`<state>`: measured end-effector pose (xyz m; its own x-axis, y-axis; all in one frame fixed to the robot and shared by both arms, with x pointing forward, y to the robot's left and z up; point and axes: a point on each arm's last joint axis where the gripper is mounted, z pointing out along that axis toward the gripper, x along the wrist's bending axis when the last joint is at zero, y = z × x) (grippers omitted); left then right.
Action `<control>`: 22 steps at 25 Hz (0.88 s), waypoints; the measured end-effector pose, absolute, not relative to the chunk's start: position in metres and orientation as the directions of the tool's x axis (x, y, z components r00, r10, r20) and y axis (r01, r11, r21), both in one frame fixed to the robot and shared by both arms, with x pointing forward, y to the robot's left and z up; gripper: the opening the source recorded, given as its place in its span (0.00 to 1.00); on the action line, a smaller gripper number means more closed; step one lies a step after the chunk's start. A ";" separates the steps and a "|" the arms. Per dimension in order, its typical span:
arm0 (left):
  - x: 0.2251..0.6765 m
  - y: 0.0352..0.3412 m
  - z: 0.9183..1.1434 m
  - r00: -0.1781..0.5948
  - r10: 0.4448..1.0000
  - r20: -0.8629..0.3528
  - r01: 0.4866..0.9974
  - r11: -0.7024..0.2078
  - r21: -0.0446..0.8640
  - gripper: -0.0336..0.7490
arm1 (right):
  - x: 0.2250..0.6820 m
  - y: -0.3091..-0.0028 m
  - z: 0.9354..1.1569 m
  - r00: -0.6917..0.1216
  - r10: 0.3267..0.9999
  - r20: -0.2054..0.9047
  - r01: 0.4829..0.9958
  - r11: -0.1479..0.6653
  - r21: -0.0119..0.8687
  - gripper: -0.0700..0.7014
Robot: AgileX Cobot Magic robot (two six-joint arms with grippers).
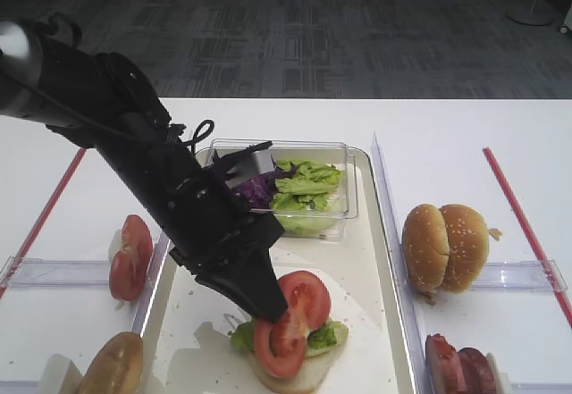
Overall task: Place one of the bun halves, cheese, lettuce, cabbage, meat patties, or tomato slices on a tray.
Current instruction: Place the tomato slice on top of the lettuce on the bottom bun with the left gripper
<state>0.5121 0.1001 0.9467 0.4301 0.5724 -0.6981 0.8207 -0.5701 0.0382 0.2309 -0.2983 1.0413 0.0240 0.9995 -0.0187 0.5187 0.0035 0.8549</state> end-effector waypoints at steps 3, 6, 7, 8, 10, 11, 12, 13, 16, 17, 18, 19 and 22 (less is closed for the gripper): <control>0.513 0.099 0.944 0.420 0.568 -0.708 0.824 -0.566 0.035 0.13 | 0.231 -0.298 1.041 0.024 1.000 -0.019 0.519 0.004 0.855 0.67; 0.514 0.097 0.939 0.398 0.567 -0.721 0.831 -0.556 0.023 0.13 | 0.231 -0.298 1.041 0.024 1.000 -0.019 0.519 0.004 0.855 0.67; 0.514 0.097 0.938 0.394 0.567 -0.724 0.833 -0.553 0.020 0.13 | 0.231 -0.298 1.041 0.024 1.000 -0.019 0.519 0.004 0.855 0.67; 0.514 0.097 0.938 0.394 0.568 -0.723 0.833 -0.552 0.020 0.13 | 0.231 -0.298 1.041 0.024 1.000 -0.019 0.519 0.004 0.855 0.67; 0.514 0.096 0.939 0.389 0.566 -0.727 0.837 -0.548 0.021 0.13 | 0.231 -0.298 1.041 0.024 1.000 -0.019 0.519 0.004 0.855 0.67; 0.514 0.096 0.939 0.389 0.566 -0.727 0.837 -0.548 0.021 0.13 | 0.231 -0.298 1.041 0.024 1.000 -0.019 0.519 0.004 0.855 0.67; 0.514 0.096 0.938 0.388 0.566 -0.728 0.837 -0.548 0.020 0.13 | 0.231 -0.298 1.041 0.024 1.000 -0.019 0.519 0.004 0.855 0.67; 0.514 0.096 0.938 0.388 0.566 -0.728 0.837 -0.548 0.020 0.13 | 0.231 -0.298 1.041 0.024 1.000 -0.019 0.519 0.004 0.855 0.67; 0.515 0.096 0.937 0.385 0.567 -0.728 0.837 -0.546 0.018 0.13 | 0.231 -0.298 1.041 0.024 1.000 -0.019 0.519 0.004 0.855 0.67; 0.515 0.096 0.937 0.384 0.567 -0.729 0.837 -0.547 0.016 0.13 | 0.231 -0.298 1.041 0.024 1.000 -0.019 0.519 0.004 0.855 0.67; 0.515 0.096 0.936 0.383 0.568 -0.729 0.837 -0.547 0.014 0.13 | 0.231 -0.298 1.041 0.024 1.000 -0.019 0.519 0.004 0.855 0.67; 0.515 0.096 0.935 0.381 0.568 -0.729 0.837 -0.547 0.012 0.13 | 0.231 -0.298 1.041 0.024 1.000 -0.019 0.519 0.004 0.855 0.67; 0.515 0.096 0.933 0.376 0.570 -0.731 0.838 -0.546 0.006 0.13 | 0.231 -0.298 1.041 0.024 1.000 -0.019 0.519 0.004 0.855 0.67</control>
<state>0.5149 0.0958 0.9331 0.3763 0.5698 -0.7305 0.8381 -0.5455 0.0062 0.2309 -0.2983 1.0413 0.0240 0.9995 -0.0187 0.5187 0.0035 0.8549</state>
